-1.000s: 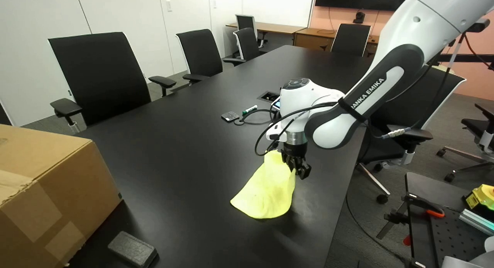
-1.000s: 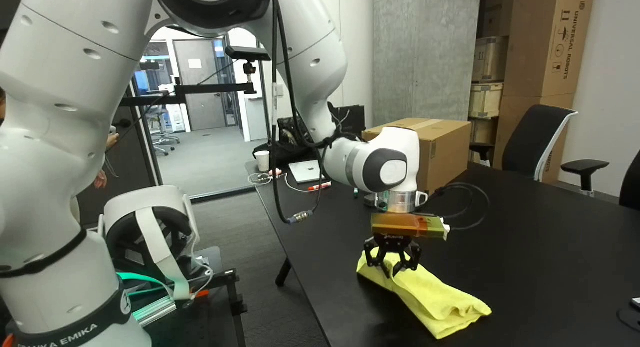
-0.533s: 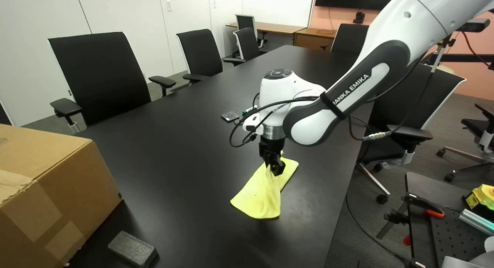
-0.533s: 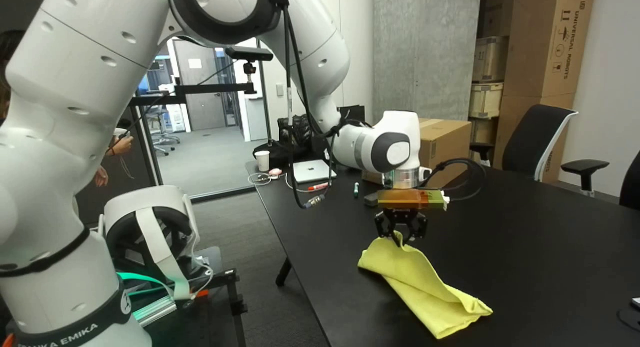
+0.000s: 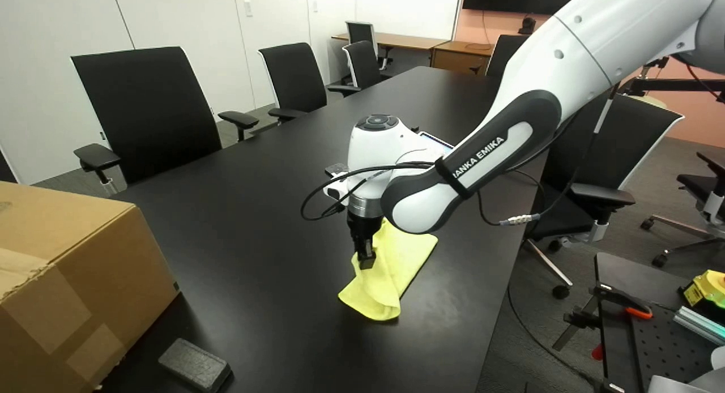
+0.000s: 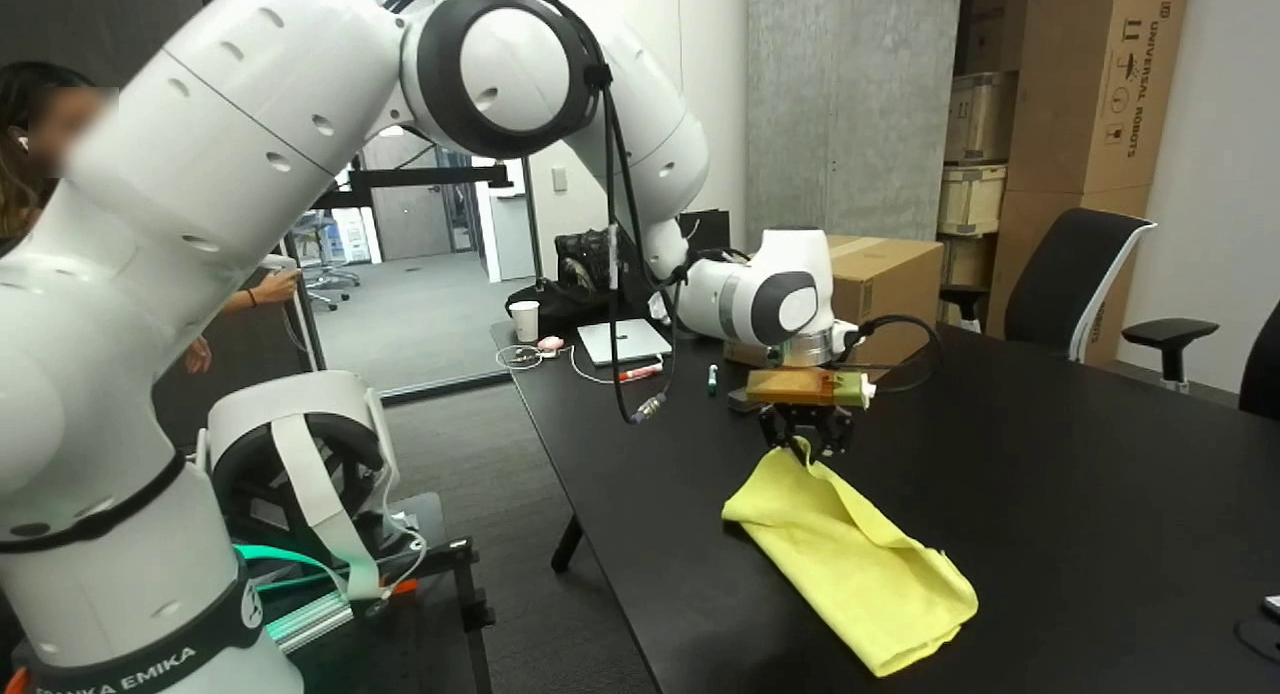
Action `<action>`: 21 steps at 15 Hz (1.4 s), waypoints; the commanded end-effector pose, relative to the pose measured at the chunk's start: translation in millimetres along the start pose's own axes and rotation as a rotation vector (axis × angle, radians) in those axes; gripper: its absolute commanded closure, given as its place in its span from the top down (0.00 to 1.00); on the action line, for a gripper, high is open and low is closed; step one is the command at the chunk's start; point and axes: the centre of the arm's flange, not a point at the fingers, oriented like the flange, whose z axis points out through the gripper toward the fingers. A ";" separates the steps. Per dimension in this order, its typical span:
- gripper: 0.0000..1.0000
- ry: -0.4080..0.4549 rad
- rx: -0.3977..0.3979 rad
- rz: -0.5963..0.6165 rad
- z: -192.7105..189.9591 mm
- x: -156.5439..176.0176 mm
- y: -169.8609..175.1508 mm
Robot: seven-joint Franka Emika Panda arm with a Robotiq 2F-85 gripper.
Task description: Fold the towel in half
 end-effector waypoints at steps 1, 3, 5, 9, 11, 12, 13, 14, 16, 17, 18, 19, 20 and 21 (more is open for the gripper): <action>0.05 0.077 -0.035 0.179 -2.6 43.6 32.5; 0.05 0.114 -0.043 0.278 -13.6 53.9 49.7; 0.05 0.148 -0.072 0.374 -15.8 59.6 67.6; 0.35 0.142 -0.127 0.484 -7.1 54.5 88.2; 0.38 0.120 -0.133 0.497 -1.7 42.7 88.1; 0.44 0.109 -0.129 0.500 1.7 35.4 87.3; 0.54 0.100 -0.124 0.509 3.6 25.7 86.1; 0.61 0.085 -0.104 0.519 2.7 14.5 86.1; 0.76 0.065 -0.086 0.553 0.7 -12.9 89.5; 0.83 0.056 -0.075 0.568 0.7 -25.5 92.5; 0.92 0.042 -0.063 0.592 -2.8 -48.9 96.2; 0.98 0.030 -0.053 0.620 -5.6 -68.4 100.6; 1.00 0.009 -0.030 0.653 -11.6 -94.1 103.6; 1.00 -0.011 -0.014 0.695 -13.7 -111.7 106.9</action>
